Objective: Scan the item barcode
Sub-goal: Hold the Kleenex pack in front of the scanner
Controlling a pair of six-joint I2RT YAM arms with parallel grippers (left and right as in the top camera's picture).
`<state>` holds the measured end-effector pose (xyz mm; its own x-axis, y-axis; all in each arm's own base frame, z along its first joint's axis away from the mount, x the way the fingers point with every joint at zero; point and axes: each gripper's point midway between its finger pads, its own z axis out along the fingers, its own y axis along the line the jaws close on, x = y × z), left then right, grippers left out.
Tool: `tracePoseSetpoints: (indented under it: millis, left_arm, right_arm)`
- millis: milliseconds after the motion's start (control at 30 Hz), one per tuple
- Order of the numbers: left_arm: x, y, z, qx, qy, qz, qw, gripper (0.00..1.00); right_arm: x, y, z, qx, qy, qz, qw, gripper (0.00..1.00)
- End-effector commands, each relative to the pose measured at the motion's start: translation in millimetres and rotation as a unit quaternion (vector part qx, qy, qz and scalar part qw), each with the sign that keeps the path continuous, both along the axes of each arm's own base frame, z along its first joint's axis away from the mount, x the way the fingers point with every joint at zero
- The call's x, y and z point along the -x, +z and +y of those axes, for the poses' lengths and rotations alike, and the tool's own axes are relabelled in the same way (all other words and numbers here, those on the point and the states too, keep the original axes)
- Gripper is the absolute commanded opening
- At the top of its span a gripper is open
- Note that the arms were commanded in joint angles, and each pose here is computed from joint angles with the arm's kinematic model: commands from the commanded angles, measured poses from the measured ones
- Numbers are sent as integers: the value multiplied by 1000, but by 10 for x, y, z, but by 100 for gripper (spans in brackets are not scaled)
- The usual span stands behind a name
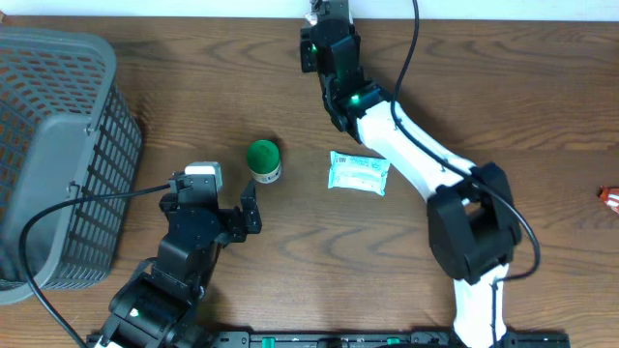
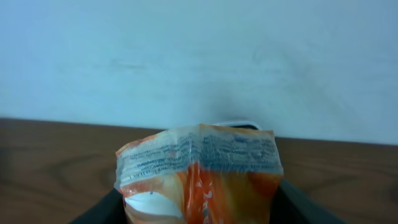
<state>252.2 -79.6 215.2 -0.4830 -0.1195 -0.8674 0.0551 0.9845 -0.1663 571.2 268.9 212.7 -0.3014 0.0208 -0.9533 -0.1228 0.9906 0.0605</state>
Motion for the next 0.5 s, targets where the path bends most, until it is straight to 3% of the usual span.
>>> tracePoseSetpoints:
  millis: [0,467]
  left_arm:
    - [-12,23,31,-7,5,-5,1000,98]
    - [-12,23,31,-7,5,-5,1000,98]
  right_arm:
    - [-224,-131,-79,21,-8,-33,999,52]
    - [-591,-819,-122,-2,-26,-80,996,48]
